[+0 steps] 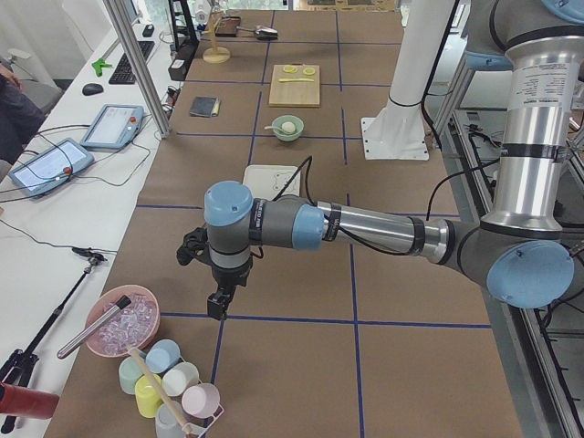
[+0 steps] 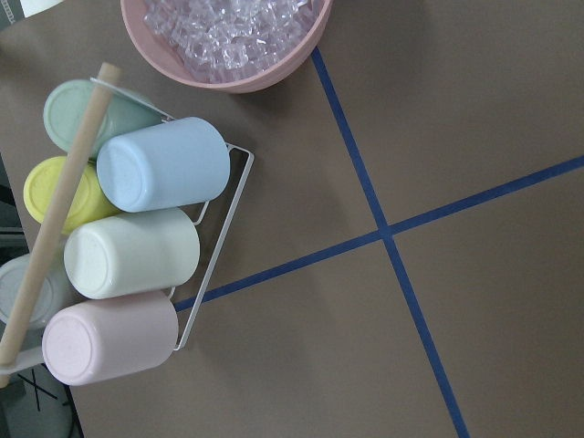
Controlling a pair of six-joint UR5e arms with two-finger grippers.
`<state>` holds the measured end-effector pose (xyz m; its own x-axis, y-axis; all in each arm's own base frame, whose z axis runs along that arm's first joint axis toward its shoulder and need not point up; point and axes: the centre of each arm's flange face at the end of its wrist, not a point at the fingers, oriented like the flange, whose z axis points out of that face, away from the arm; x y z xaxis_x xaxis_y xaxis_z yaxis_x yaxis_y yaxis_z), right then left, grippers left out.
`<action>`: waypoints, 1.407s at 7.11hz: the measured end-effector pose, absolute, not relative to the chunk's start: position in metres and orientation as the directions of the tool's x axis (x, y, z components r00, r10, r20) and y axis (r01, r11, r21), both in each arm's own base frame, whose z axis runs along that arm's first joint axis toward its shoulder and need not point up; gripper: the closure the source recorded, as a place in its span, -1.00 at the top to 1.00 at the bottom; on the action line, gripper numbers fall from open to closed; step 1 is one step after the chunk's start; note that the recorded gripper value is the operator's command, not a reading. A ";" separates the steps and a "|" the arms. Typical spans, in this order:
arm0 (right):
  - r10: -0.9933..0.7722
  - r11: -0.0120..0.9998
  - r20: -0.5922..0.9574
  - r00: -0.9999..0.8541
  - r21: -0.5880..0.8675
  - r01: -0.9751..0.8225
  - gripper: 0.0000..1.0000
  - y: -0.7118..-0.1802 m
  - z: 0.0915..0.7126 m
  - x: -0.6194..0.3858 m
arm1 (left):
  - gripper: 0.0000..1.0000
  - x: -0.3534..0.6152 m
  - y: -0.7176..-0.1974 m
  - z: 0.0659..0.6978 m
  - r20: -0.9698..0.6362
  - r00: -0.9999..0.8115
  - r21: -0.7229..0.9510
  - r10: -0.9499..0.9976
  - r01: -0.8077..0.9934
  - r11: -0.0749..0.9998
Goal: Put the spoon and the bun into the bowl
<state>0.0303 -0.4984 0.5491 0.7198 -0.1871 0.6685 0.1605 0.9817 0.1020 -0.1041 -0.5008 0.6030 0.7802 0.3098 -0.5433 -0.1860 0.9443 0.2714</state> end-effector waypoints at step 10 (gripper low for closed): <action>-0.016 1.000 0.760 0.650 -0.001 0.025 1.00 -0.479 0.631 0.078 | 1.00 -0.096 -0.491 0.648 -0.657 0.735 0.180 0.169 -0.064 0.982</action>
<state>0.0775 -0.4789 0.6307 0.6499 -0.0156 0.7599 0.0248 0.9997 -0.0007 -0.0956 -0.4913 0.6477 0.7347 0.1687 -0.6571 -0.0641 0.9815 0.1804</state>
